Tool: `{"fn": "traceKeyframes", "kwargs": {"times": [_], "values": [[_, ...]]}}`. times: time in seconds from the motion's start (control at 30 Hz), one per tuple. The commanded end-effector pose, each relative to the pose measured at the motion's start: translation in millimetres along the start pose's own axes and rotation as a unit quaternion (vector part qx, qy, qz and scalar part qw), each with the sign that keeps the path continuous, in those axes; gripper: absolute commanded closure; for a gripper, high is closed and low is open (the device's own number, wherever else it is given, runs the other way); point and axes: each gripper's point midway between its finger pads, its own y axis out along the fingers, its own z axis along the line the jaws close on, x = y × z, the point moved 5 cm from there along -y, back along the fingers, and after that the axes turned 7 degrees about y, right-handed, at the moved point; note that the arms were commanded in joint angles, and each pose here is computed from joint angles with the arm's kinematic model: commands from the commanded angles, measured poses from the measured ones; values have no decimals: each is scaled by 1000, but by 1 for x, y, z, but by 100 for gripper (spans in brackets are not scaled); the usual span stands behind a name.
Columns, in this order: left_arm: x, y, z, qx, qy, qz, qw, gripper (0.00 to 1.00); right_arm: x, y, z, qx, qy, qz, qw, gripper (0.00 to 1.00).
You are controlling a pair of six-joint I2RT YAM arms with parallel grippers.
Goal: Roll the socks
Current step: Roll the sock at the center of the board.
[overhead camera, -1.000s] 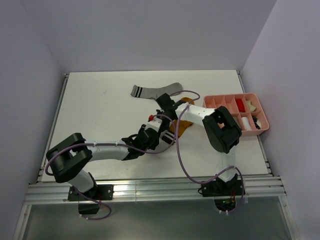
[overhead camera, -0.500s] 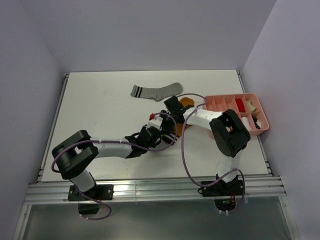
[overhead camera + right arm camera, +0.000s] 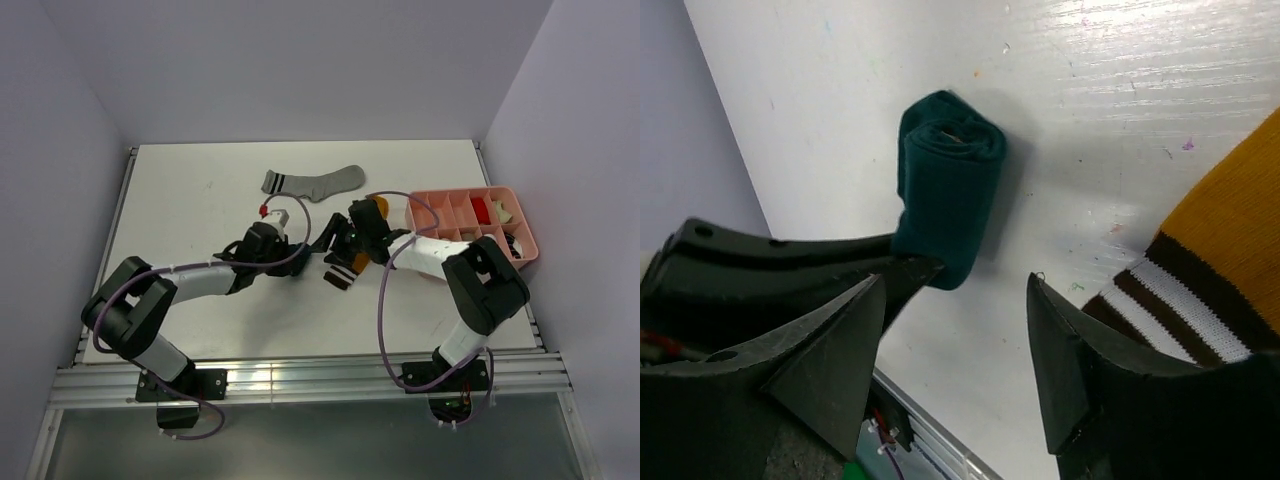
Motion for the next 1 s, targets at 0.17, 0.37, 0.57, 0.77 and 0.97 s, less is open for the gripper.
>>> {"fn": "traceKeyframes", "kwargs": {"times": [0.17,0.37,0.57,0.77,0.97], "values": [[-6,0,14,-109,-142,52,983,99,10,11,12,83,1,-39,996,33],[-13,5,27,-119,-198,74,970,99,8,32,7,87,0,-34,996,33],[-25,12,41,-116,-242,100,958,99,4,53,1,82,-5,-13,997,34],[-38,18,45,-111,-261,133,950,99,0,63,1,97,-6,4,995,36],[-46,22,48,-103,-270,152,945,99,-4,67,-6,88,-10,15,996,62]]}}
